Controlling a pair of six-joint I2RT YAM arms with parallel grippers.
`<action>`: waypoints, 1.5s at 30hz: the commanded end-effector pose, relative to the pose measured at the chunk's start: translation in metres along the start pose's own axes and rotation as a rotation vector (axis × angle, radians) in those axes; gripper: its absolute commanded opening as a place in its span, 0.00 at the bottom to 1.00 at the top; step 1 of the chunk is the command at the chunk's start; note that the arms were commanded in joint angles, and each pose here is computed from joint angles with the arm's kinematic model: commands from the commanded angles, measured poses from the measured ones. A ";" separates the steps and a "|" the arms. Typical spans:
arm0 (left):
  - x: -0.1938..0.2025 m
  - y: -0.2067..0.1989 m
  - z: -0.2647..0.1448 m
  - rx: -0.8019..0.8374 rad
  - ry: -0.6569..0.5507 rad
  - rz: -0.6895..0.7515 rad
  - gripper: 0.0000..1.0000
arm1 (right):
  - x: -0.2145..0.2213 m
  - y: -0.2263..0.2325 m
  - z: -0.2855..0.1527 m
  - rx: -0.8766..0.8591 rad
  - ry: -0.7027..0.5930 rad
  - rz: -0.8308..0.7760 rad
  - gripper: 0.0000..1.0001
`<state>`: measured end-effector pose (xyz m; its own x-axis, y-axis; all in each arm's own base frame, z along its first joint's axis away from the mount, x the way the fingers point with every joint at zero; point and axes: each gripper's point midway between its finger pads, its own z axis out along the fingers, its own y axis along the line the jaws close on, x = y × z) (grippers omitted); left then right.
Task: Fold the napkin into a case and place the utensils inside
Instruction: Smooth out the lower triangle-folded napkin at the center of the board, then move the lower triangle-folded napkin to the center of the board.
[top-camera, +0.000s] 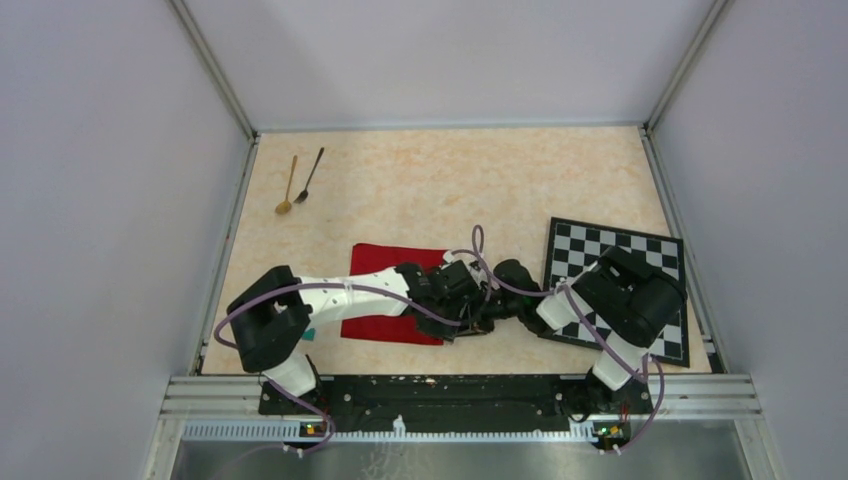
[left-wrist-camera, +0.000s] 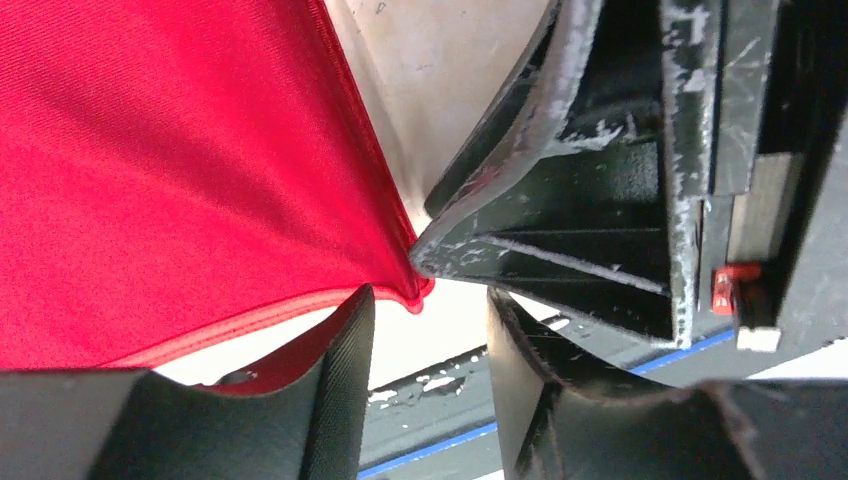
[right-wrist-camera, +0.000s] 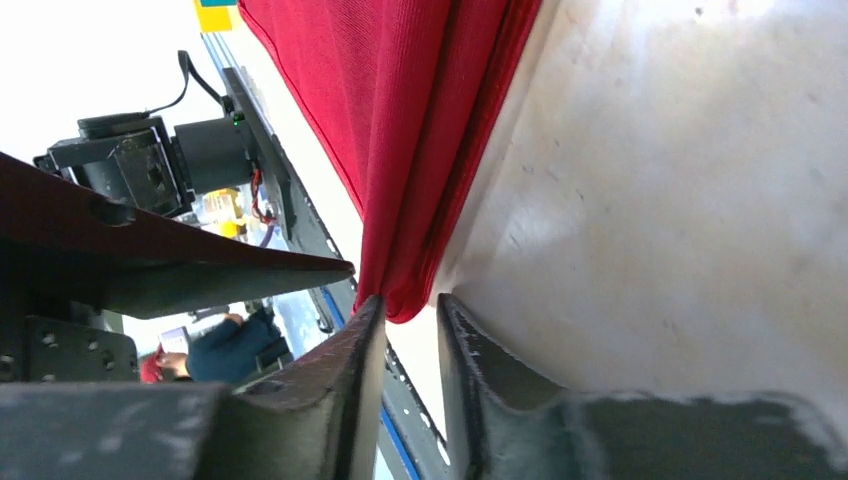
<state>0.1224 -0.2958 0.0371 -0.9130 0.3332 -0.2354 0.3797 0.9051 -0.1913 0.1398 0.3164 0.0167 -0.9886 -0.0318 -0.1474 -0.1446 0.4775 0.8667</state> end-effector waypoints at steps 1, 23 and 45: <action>-0.019 -0.012 -0.040 0.077 -0.126 -0.002 0.53 | 0.006 -0.027 -0.012 0.116 -0.031 0.017 0.31; -0.064 0.080 -0.173 -0.027 -0.627 -0.142 0.68 | -0.001 -0.055 -0.007 0.505 0.071 -0.051 0.04; -0.105 0.080 -0.131 0.354 -0.592 -0.188 0.72 | -0.167 -0.135 -0.161 1.184 0.229 -0.366 0.00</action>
<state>0.2246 -0.2017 0.1628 -0.7604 -0.0926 -0.6428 0.2658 0.8587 -0.4381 0.2880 0.1906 0.0166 -0.9415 -0.3042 -0.1448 -0.3300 0.9195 0.2136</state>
